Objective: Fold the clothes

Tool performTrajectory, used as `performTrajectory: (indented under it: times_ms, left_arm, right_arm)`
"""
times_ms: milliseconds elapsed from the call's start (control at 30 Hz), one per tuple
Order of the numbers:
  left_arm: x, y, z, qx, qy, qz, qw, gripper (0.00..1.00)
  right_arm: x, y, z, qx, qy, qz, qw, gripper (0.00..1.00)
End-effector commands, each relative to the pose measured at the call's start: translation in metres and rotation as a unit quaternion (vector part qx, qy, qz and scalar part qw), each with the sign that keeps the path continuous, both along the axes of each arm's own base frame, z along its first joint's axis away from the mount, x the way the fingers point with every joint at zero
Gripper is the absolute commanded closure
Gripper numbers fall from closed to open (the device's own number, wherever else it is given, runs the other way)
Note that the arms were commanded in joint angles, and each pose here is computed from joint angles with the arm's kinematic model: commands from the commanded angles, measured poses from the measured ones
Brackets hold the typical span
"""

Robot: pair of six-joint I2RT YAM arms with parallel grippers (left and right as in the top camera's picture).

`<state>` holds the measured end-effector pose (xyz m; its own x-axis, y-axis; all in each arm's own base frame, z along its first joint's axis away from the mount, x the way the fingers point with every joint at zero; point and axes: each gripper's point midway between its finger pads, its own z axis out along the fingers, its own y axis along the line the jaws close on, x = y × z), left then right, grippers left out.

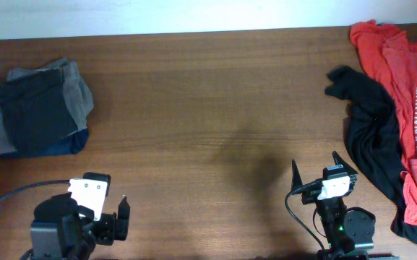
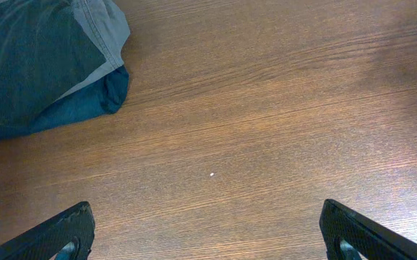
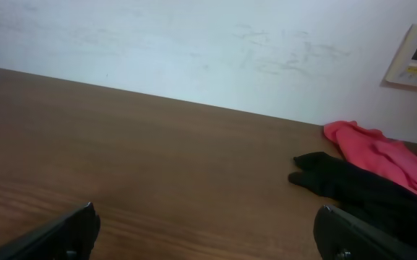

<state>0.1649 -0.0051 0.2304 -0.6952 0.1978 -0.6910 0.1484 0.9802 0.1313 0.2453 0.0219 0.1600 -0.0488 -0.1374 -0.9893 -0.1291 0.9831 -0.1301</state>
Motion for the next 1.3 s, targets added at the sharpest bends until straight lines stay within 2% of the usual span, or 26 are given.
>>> performTrajectory:
  times_ms: [0, 900, 1067, 1267]
  left_arm:
    - [-0.001, 0.002, 0.000, -0.001, -0.001, 0.009, 1.000, 0.01]
    - [-0.004, 0.004, 0.000, 0.000, -0.007, 0.012, 1.000, 0.01]
    - [-0.005, 0.013, -0.013, -0.002, -0.047, 0.042, 0.998, 0.01]
    - [0.025, 0.009, -0.034, -0.018, -0.185, 0.033, 0.982, 0.01]
  right_arm:
    - [0.000, 0.000, -0.001, -0.003, 0.000, 0.004, 1.000, 0.01]
    - [0.000, 0.000, -0.001, -0.003, 0.000, 0.004, 1.000, 0.01]
    - [0.000, 0.000, -0.001, -0.003, 0.000, 0.004, 1.000, 0.01]
    - [0.000, 0.000, -0.001, -0.003, 0.000, 0.004, 1.000, 0.01]
